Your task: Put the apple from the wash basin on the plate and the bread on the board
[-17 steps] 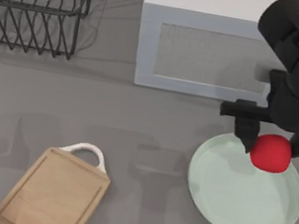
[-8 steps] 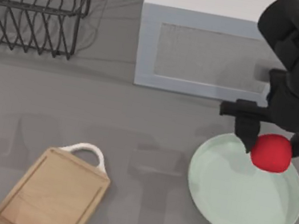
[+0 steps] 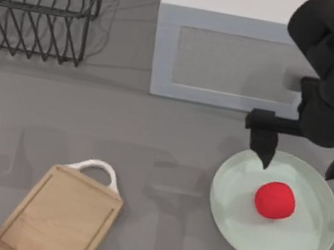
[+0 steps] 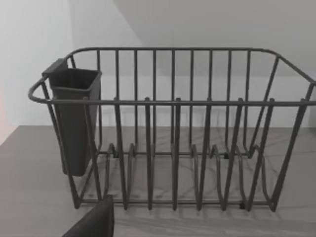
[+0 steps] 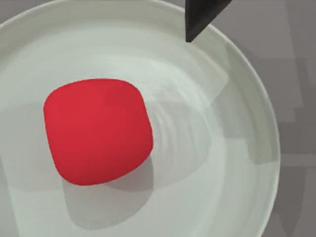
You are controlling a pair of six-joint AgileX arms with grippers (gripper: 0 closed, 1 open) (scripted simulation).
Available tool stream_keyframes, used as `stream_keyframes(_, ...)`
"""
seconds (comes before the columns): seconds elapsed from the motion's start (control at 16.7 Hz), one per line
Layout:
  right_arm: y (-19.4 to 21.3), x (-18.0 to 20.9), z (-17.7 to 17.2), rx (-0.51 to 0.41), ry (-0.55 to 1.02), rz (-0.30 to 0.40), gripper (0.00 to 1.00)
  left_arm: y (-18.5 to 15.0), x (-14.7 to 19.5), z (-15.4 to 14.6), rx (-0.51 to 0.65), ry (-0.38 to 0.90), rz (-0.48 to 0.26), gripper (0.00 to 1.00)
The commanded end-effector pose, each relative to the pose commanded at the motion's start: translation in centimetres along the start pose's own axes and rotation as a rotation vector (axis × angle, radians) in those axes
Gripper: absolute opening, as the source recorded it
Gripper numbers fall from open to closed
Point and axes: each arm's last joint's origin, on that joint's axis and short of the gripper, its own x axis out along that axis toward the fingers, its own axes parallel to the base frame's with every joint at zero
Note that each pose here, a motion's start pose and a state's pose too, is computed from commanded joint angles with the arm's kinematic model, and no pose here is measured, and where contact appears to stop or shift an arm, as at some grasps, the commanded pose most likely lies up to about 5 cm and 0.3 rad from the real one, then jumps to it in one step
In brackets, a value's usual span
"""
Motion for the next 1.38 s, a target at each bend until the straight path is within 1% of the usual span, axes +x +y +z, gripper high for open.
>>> stream_keyframes(0.48, -0.2, -0.1, -0.1, 0.001, -0.007, 0.004, 1.00, 0.0, 0.0, 0.0, 0.000, 0.000, 0.000, 1.00)
stream_keyframes(0.6, -1.0, -0.5, -0.5, 0.001, -0.043, 0.022, 1.00, 0.0, 0.0, 0.0, 0.000, 0.000, 0.000, 1.00)
stream_keyframes(0.72, -2.4, -1.3, -1.5, 0.000, -0.112, 0.054, 1.00, 0.0, 0.0, 0.0, 0.000, 0.000, 0.000, 1.00)
stream_keyframes(0.9, -5.3, -2.8, -4.1, -0.001, -0.277, 0.115, 1.00, 0.0, 0.0, 0.0, 0.000, 0.000, 0.000, 1.00)
stream_keyframes(1.14, -9.8, -3.8, -9.7, -0.003, -0.600, 0.188, 1.00, 0.0, 0.0, 0.0, 0.000, 0.000, 0.000, 1.00)
stream_keyframes(1.26, -11.8, -3.2, -12.6, -0.004, -0.783, 0.202, 1.00, 0.0, 0.0, 0.0, 0.000, 0.000, 0.000, 1.00)
stream_keyframes(1.38, -13.3, -1.8, -15.2, -0.005, -0.966, 0.196, 1.00, 0.0, 0.0, 0.0, 0.000, 0.000, 0.000, 1.00)
